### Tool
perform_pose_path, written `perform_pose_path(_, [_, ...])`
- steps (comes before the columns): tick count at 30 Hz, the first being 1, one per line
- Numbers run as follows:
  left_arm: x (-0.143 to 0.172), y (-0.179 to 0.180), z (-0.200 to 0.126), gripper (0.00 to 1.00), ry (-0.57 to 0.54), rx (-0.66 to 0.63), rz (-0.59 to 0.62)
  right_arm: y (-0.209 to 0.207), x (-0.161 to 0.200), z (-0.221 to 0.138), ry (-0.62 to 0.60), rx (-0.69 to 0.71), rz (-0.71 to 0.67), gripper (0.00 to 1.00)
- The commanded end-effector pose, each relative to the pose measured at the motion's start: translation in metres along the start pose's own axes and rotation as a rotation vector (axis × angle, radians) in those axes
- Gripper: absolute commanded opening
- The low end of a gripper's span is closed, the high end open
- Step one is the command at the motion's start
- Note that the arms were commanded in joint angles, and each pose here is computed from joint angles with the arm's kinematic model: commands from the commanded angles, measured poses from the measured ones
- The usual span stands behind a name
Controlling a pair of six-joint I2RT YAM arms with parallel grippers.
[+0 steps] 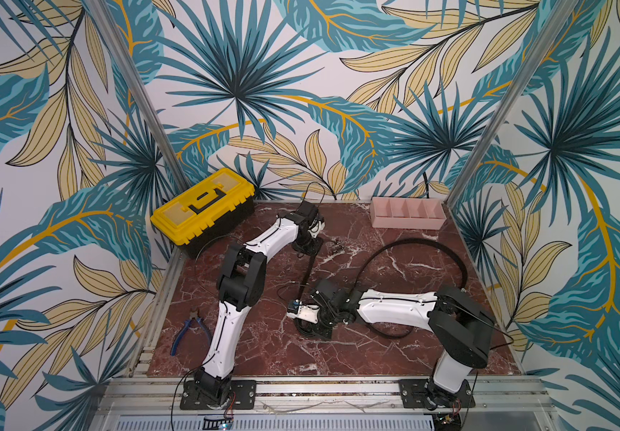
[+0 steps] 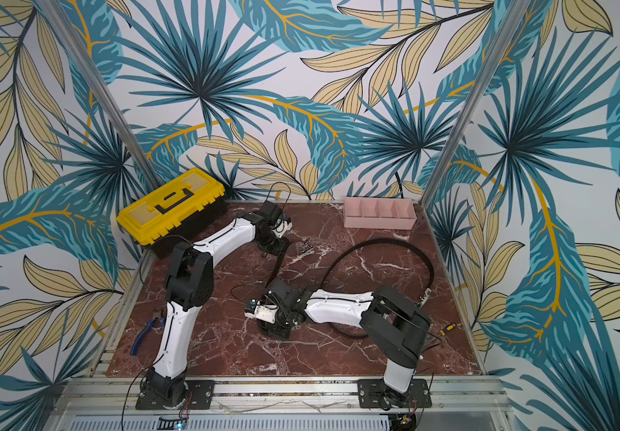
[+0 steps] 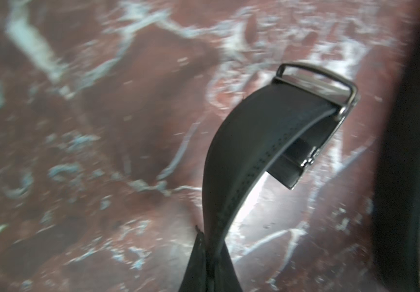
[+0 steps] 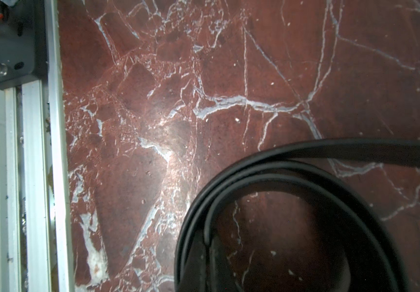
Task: Place the belts into the storage roll
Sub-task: Roll the belt at the center of the board.
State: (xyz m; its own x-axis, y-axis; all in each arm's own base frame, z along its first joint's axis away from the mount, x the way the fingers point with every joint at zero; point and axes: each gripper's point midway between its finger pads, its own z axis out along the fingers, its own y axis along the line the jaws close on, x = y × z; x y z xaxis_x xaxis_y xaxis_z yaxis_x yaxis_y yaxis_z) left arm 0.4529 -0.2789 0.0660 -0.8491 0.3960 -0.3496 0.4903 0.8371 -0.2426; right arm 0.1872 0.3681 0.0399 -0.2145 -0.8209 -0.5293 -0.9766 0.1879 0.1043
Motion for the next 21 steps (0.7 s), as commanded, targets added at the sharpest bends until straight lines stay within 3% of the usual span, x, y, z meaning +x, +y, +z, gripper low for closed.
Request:
perform_pose_path(1, [0.003,-0.01,-0.007,0.0,0.021,0.038,0.117,0.004,0.001,0.016,0.036,-0.031,-0.052,0.01])
perform_pose_path(5, [0.022,-0.003,-0.014,0.0,0.058,0.011,0.204,-0.003,-0.015,0.026,0.016,-0.023,-0.079,0.0])
perform_pose_path(13, [0.039,0.0,-0.011,0.0,0.103,0.011,0.23,-0.009,-0.047,0.043,-0.033,-0.045,-0.116,0.0])
perform_pose_path(21, [0.022,0.005,-0.008,0.0,0.083,-0.034,0.252,-0.001,-0.073,0.054,-0.067,-0.069,-0.165,0.0])
